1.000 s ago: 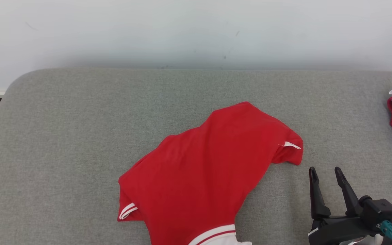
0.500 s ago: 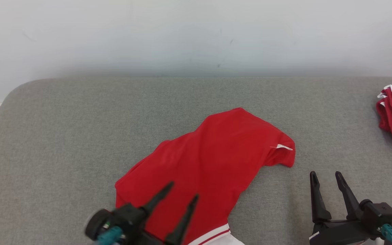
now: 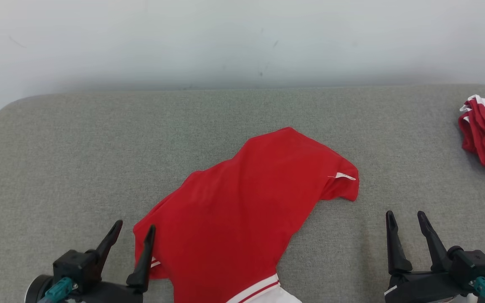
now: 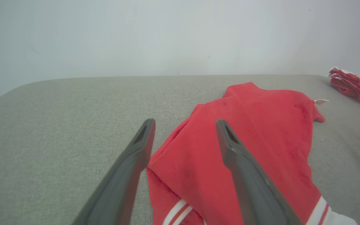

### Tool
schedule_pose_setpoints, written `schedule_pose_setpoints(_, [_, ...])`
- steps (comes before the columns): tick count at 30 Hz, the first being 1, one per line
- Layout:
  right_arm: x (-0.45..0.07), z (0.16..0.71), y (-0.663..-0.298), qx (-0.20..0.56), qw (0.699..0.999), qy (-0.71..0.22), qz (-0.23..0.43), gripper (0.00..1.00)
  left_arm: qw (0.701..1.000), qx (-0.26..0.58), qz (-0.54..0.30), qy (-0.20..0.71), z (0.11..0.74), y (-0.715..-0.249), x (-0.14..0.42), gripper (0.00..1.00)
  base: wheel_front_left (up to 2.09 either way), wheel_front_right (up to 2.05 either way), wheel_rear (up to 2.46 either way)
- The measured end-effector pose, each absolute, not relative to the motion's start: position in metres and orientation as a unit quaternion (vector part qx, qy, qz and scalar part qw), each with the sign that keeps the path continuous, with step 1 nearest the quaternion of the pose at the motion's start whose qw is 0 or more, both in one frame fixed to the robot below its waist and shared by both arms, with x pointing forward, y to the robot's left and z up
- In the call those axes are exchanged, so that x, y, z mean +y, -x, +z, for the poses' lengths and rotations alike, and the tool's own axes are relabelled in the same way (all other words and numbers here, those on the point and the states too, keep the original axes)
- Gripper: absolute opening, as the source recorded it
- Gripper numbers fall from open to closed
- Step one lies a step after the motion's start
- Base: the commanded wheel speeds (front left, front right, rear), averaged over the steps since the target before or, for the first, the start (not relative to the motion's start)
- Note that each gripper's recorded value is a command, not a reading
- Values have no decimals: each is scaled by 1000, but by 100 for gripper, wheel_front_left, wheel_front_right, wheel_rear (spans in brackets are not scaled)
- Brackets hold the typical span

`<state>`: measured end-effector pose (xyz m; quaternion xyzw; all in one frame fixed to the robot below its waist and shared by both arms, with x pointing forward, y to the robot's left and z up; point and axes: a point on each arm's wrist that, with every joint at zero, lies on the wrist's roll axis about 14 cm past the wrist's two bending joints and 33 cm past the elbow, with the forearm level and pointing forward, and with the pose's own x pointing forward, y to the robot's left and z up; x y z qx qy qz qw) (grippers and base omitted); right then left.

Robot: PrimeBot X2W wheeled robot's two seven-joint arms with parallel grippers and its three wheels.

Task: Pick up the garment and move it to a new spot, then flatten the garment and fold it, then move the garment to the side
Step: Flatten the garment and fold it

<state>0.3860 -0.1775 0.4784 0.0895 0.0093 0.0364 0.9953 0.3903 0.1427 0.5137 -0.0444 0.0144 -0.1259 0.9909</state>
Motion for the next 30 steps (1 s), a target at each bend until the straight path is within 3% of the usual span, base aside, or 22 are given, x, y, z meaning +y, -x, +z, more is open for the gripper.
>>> schedule_pose_setpoints(11, [-182,472,-390,19,996,-87,31,100,984,142,-87,61,424,-374,167,100,0,0,0])
schedule_pose_setpoints(19, [-187,470,-391,21,996,-83,25,100,977,179,-91,67,396,-377,163,100,0,0,0])
schedule_pose_setpoints(20, [-188,470,-391,22,996,-83,24,100,976,182,-96,68,394,-378,159,53,0,0,0])
schedule_pose_setpoints(23, [-190,470,-391,22,996,-83,22,100,975,185,-105,67,391,-382,155,0,0,0,0])
schedule_pose_setpoints(30, [-194,471,-392,20,996,-81,16,100,983,126,-133,28,426,-425,149,0,0,0,0])
